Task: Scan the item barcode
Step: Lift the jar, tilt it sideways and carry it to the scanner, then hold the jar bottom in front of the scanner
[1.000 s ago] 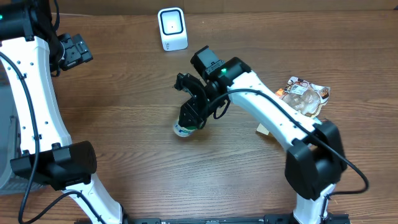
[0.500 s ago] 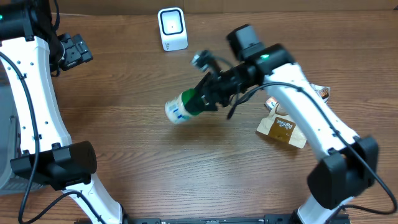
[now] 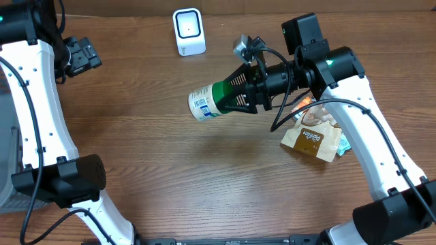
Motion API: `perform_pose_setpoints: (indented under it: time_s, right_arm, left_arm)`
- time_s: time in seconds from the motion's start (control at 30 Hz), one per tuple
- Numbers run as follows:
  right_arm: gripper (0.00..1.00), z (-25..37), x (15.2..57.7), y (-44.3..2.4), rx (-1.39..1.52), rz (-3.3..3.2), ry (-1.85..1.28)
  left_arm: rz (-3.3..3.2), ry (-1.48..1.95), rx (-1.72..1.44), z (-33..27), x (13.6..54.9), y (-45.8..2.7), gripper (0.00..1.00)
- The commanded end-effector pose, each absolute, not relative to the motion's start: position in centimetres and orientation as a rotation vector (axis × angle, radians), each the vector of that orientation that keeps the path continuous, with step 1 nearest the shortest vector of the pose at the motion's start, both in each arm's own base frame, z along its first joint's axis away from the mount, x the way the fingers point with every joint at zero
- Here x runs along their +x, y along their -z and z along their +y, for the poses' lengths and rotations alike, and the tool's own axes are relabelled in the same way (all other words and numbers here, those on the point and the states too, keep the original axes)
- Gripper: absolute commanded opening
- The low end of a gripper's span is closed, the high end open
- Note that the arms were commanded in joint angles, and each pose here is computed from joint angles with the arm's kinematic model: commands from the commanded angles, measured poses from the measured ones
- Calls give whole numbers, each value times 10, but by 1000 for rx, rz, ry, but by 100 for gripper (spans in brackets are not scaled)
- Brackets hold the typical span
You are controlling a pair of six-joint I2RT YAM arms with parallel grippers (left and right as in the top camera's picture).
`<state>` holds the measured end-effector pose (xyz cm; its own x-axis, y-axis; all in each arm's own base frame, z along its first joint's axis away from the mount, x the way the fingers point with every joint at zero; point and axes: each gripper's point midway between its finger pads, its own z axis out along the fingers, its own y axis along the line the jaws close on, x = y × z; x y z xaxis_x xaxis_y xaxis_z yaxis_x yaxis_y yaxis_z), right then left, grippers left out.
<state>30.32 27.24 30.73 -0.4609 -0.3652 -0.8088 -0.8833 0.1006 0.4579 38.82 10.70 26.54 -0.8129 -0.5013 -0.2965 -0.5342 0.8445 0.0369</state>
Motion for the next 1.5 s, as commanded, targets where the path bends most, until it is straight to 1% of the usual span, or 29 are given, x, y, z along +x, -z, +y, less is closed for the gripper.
perform_pose_setpoints:
  time_s: [0.0, 0.07, 0.23, 0.37, 0.4, 0.5, 0.67, 0.77, 0.83, 0.97, 1.03, 1.17, 1.3, 1.47]
  right_arm:
    - [43, 277, 312, -308, -1261, 1898, -1131]
    - [42, 280, 330, -292, -1230, 1984, -972]
    - [43, 286, 399, -255, -1070, 2091, -483]
    - [43, 294, 447, -247, -1067, 1965, -215]
    - [45, 297, 467, -246, -1080, 1892, -118]
    - [46, 304, 503, -249, -1088, 1738, 38]
    - [46, 320, 546, -250, -1174, 1446, 285]
    - [45, 326, 559, -239, -1235, 1335, 392]
    - [42, 329, 568, -235, -1233, 1285, 446]
    - [41, 332, 585, -227, -1225, 1153, 602]
    - [41, 335, 589, -218, -1267, 1083, 680]
    - [41, 334, 597, -180, -1417, 990, 822]
    - [39, 324, 606, -158, -1467, 971, 865]
    - [37, 316, 612, -156, -1444, 967, 882]
  left_arm:
    - [2697, -187, -752, 109, 383, -286, 100]
    - [2697, -187, -752, 109, 383, -286, 99]
    - [2697, -187, -752, 109, 383, -286, 99]
    - [2697, -187, -752, 109, 383, -286, 99]
    - [2697, -187, -753, 109, 383, -286, 99]
    - [2697, -187, -753, 109, 383, -286, 100]
    - [2697, -187, -753, 109, 383, -286, 100]
    - [2697, -187, -753, 109, 383, -286, 100]
    - [2697, -187, -752, 109, 383, -286, 99]
    - [2697, -187, -753, 109, 383, -286, 99]
    - [2697, -187, -752, 109, 383, -286, 100]
    - [2697, -187, -753, 109, 383, -286, 100]
    - [2697, -187, -753, 109, 383, -286, 100]
    - [2697, -187, -753, 109, 383, -286, 99]
